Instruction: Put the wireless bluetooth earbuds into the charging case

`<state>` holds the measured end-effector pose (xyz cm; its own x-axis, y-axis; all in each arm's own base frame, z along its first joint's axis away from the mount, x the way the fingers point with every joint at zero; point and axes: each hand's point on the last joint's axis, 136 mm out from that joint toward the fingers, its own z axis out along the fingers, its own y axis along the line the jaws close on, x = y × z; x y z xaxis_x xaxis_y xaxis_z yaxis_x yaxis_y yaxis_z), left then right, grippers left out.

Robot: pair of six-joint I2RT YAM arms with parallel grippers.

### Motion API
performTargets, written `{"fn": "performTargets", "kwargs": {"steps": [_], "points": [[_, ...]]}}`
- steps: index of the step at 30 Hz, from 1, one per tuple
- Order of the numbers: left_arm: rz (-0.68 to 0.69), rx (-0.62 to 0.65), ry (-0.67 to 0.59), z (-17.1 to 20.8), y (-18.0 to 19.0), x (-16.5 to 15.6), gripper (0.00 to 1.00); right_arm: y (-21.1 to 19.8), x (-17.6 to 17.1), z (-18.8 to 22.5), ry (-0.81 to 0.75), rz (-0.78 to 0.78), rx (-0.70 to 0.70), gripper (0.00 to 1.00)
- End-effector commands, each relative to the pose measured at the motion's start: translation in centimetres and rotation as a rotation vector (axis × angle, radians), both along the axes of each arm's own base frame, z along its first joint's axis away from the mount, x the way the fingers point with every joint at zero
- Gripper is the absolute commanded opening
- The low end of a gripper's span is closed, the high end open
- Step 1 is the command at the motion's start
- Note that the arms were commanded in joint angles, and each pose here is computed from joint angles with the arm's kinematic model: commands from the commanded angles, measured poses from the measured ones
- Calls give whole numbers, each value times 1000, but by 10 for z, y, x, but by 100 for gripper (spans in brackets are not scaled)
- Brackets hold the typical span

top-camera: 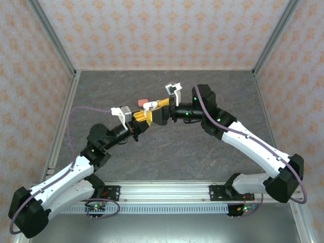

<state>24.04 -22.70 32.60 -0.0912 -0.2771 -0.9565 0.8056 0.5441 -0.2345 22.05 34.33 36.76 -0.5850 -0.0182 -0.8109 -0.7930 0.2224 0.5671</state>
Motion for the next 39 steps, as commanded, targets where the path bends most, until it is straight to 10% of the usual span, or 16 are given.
{"fn": "performTargets", "kwargs": {"steps": [1,14,23,39], "points": [[-25,-15,-36,15,-4,-4,0,-8,-12,53,-148,12,115,99],[-25,-14,-31,14,-5,-3,0,-25,-11,40,-181,-78,67,98],[6,5,-4,6,-3,3,0,-70,35,9,-185,-411,-174,99],[121,136,230,-62,-18,62,0,-155,63,-94,100,-713,-363,99]]}}
